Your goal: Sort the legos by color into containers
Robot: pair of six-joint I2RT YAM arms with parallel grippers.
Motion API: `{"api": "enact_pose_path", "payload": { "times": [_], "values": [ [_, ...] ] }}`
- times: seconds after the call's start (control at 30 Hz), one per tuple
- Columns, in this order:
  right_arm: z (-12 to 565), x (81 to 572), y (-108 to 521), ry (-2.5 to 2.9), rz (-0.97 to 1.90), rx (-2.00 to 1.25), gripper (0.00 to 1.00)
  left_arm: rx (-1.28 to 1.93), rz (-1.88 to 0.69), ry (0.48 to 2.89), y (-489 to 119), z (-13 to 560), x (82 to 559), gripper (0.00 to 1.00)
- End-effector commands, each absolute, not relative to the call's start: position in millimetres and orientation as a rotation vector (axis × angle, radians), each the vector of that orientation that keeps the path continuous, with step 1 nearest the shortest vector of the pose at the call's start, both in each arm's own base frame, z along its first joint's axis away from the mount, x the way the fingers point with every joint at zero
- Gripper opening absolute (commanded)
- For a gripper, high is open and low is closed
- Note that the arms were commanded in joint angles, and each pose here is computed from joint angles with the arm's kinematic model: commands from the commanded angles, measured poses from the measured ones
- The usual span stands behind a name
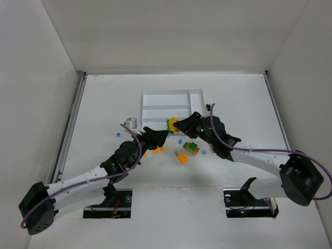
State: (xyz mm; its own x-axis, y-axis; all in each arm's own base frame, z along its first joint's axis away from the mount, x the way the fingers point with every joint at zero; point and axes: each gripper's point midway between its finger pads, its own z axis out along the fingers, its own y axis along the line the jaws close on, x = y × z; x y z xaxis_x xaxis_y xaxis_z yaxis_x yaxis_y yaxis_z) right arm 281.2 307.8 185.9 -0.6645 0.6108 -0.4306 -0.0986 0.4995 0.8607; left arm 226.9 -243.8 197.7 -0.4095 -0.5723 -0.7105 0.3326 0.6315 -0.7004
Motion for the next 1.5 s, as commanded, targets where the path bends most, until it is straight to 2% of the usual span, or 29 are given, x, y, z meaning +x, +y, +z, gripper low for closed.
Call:
{"api": "enact_pose_path", "payload": {
  "times": [0.0, 0.2, 0.5, 0.83, 1.03, 1.47],
  "values": [
    [230, 284, 316, 1.852, 1.434, 0.456, 0.18, -0.502, -1.226, 1.548, -228, 233, 237, 0.59],
    [255, 283, 320, 1.729, 1.62, 0.495, 0.19, -0.718, -1.357, 1.506, -212, 236, 253, 0.61],
    [259, 284, 337, 1.679, 1.752, 0.527, 0.19, -0.781, -1.571, 1.412, -215, 260, 267, 0.6],
    [261, 282, 347, 1.654, 1.855, 0.538, 0.19, -0.792, -1.564, 1.446, -222, 249, 274, 0.56],
    [256, 282, 353, 1.654, 1.909, 0.552, 0.19, -0.773, -1.581, 1.398, -221, 261, 279, 0.52],
    [254, 280, 354, 1.658, 1.922, 0.562, 0.19, -0.762, -1.558, 1.4, -220, 259, 284, 0.35]
  ]
}}
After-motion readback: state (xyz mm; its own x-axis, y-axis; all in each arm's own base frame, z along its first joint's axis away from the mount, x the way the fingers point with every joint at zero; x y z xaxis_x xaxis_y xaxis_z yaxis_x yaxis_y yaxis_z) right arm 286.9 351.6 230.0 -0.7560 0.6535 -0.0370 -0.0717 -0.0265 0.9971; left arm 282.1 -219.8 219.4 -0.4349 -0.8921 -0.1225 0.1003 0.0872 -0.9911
